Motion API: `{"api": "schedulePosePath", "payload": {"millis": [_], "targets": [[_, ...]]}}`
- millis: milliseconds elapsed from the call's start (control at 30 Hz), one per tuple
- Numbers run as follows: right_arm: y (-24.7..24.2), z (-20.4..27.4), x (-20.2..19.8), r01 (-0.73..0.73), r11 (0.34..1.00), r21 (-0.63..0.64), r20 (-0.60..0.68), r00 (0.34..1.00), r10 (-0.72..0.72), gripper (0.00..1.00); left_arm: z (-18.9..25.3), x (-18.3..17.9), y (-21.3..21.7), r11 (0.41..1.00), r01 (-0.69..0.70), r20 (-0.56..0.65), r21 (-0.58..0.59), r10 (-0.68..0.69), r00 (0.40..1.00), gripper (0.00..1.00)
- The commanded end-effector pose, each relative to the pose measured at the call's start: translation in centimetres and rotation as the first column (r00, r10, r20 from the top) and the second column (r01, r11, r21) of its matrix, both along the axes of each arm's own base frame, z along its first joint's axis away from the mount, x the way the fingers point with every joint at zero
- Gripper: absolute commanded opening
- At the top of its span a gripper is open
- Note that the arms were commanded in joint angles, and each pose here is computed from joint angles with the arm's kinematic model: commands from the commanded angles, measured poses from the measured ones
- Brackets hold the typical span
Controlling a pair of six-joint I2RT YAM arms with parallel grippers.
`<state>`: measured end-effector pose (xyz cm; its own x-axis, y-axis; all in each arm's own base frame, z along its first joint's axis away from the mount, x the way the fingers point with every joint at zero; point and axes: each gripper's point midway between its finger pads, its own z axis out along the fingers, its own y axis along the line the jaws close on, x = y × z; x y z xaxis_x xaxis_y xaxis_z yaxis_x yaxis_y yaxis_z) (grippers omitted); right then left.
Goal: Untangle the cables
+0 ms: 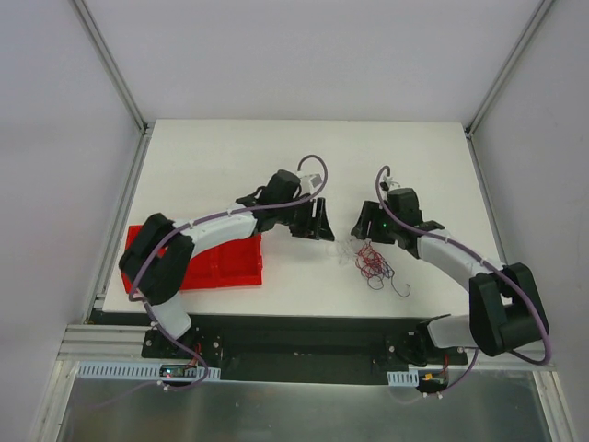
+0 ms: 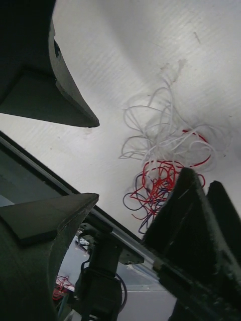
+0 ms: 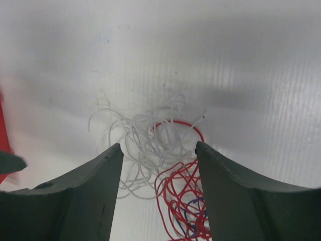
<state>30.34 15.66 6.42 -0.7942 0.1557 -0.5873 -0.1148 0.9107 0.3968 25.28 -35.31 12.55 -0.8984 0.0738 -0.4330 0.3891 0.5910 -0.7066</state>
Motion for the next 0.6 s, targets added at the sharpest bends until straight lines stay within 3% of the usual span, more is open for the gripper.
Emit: {"api": "schedulePosePath", "payload": {"millis": [0,200,267,367,433,567], "targets": [[-0.7,1.8,-1.8,0.04,0.999,-0.004,-0.051,0.998,-0.04,0.64,0.0,1.9,-3.0,0.999,-0.025,-0.06,-0.023,0.024,0.998,0.52],[-1.7,2.3,-4.9,0.059,0.998,0.025,-0.033,0.998,-0.058,0.62,-2.7,3.4,-3.9,0.998,-0.053,-0.069,0.042,0.056,0.996,0.49],[-1.7,2.1,-5.8,0.065,0.997,0.042,-0.043,0.997,-0.063,0.61,-2.6,3.3,-4.8,0.999,-0.037,-0.073,0.032,0.039,0.997,0.53],[-2.0,1.5,-6.5,0.072,0.996,0.045,-0.048,0.996,-0.07,0.59,-2.3,3.0,-6.3,0.998,-0.02,-0.025,0.053,0.021,0.999,0.56],[-3.0,1.2,-6.5,0.114,0.993,0.007,-0.045,0.992,-0.114,0.58,-2.6,2.8,-6.8,0.996,-0.01,0.0,0.092,0.01,1.0,0.52],[-3.8,1.1,-6.9,0.157,0.987,-0.018,-0.057,0.986,-0.158,0.58,-3.2,3.1,-7.3,0.978,0.064,0.179,0.199,-0.1,0.979,0.43]]}}
